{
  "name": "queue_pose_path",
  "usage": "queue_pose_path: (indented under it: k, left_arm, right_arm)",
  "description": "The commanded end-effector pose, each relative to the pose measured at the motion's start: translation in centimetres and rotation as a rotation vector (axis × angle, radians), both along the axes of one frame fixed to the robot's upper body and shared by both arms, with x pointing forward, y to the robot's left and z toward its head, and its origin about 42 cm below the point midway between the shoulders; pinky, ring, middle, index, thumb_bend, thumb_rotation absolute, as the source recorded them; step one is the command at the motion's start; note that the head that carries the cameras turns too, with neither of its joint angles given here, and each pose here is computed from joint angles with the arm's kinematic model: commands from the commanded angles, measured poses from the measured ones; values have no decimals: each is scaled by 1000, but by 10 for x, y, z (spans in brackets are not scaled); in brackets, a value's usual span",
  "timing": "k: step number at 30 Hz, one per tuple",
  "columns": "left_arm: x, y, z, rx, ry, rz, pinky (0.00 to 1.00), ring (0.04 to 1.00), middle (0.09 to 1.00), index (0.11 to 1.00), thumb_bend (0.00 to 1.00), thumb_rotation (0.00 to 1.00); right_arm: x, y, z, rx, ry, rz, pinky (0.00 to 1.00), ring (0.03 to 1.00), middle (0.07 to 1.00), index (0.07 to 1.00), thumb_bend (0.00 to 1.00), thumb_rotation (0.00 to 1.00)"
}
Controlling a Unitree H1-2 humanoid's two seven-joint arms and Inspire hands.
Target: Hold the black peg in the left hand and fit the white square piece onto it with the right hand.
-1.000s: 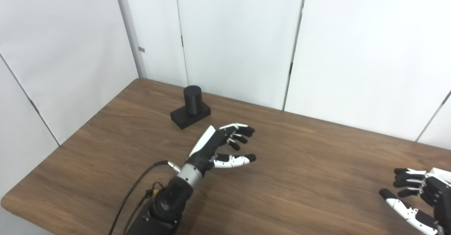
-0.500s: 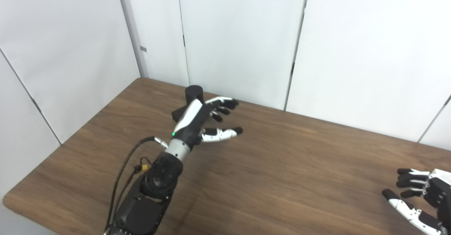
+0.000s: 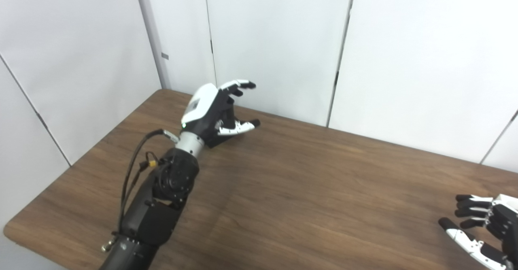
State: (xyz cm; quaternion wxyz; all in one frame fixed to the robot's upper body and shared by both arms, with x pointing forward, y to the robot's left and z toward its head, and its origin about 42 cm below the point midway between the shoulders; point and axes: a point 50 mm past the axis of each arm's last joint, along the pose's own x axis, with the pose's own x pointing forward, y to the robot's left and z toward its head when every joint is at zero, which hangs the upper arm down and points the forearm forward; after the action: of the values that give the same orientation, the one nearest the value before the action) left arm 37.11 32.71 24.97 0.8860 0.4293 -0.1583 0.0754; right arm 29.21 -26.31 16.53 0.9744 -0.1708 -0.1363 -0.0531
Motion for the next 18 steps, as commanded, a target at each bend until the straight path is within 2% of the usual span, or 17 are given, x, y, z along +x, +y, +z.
queue_pose_path:
  k: [1,6,11,14,18]
  left_arm:
    - [12,8,30,57,-90,37,680,781,840,782,694,159]
    - [21,18,35,156,-83,105,683,826,844,795,720,267]
    - [27,29,36,215,-62,163,713,863,883,814,747,285]
    - [30,37,35,243,-37,208,755,903,911,831,777,334]
    - [37,43,36,258,1,274,758,931,941,852,843,397]
  right_arm:
    - [4,4,19,3,-86,16,431,546,641,491,495,115]
    - [4,4,20,7,-85,14,439,551,645,491,494,115]
    - [4,4,19,8,-83,11,438,549,647,491,494,115]
    - [4,3,19,5,-84,9,439,546,644,491,494,115]
    - [3,2,21,9,-79,11,438,549,645,491,494,117]
